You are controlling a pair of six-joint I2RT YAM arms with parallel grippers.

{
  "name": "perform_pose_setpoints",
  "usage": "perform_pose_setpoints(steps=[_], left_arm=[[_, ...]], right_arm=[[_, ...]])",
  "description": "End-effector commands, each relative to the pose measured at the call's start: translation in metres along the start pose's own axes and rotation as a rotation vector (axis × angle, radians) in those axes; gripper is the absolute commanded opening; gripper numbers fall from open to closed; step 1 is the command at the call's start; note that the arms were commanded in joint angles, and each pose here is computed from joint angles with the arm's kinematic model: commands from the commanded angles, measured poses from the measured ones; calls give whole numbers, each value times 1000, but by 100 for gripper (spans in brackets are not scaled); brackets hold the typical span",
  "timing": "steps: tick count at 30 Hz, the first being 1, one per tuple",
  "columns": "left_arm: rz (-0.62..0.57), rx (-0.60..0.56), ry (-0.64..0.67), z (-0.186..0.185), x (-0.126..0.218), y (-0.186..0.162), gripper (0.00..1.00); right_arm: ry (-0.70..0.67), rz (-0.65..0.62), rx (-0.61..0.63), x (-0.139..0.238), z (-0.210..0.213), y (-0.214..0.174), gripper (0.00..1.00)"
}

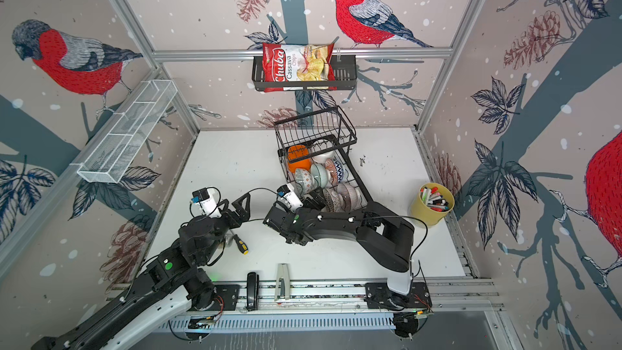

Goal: Load the bowls into the dish rack
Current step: 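Open the right gripper and lift it away from the cream bowl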

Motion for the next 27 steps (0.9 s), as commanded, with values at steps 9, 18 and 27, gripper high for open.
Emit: perform_pose_setpoints(steps=[9, 18, 27], left_arm=[[-16, 7, 19, 0, 1, 6, 96], [-17, -13, 85, 2, 2, 12, 96], [-36, -36, 189, 6, 1, 24, 96]], right_arm=[[141, -42, -109, 16, -2, 22, 99], [190, -101, -213, 33, -36, 48, 99], [187, -25, -348, 17, -83, 37, 99]])
Point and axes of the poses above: each gripper's point midway between its finger pads, its own x axis back along the fingers, its own z axis along the line the jaws close on, y = z × x, the point moved 7 cm from there along x, back along the fingers, and after that the axes turned 3 degrees about -x, right-handed, at the moved point
